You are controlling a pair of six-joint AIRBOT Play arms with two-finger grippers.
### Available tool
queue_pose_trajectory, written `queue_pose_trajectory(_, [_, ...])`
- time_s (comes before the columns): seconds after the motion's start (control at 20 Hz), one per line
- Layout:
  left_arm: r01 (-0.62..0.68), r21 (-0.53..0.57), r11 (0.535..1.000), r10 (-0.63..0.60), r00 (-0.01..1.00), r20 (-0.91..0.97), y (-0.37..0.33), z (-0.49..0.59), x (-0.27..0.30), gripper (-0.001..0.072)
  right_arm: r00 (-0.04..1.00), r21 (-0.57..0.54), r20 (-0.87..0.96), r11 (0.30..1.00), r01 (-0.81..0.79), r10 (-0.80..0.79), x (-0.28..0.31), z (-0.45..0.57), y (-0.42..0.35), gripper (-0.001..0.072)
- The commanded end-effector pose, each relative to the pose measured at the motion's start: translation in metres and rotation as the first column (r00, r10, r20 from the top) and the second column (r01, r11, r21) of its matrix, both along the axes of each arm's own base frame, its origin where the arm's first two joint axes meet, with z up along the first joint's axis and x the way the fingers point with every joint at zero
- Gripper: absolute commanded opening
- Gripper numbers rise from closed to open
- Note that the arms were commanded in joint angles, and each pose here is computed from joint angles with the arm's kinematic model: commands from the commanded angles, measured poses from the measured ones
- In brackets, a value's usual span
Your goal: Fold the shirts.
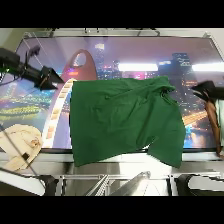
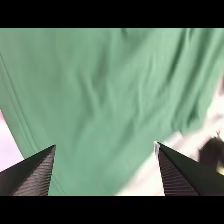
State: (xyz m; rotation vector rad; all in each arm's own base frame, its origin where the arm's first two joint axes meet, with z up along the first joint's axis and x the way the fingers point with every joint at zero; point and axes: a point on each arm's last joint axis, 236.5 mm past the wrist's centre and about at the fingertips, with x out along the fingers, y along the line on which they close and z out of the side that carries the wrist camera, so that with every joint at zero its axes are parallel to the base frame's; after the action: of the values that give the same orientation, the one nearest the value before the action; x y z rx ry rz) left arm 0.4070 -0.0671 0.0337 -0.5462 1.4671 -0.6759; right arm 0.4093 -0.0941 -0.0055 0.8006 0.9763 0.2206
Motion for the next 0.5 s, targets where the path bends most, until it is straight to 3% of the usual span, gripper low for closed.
queue_pose_trajectory(0.0, [-0.017,-0.002,1.000,0.017,0.985,-0.172,-0.015,-0.034,-0.103,0.0710,0.996,0.031,-0.083,0.999,0.029,-0.026,-0.065,-0.022,-0.027,0.0463])
queue_pose_trajectory(0.3, [-0.306,-0.019,0.952,0.291,0.921,-0.259,-0.066,-0.109,-0.233,0.0692,0.990,0.040,-0.034,0.990,0.136,-0.134,-0.083,-0.042,-0.032,0.0463])
queue_pose_trajectory(0.45, [-0.340,0.020,0.940,0.332,0.900,-0.283,-0.071,-0.135,-0.268,0.0692,0.989,0.097,0.023,0.985,0.142,-0.145,-0.072,-0.027,-0.026,0.0463])
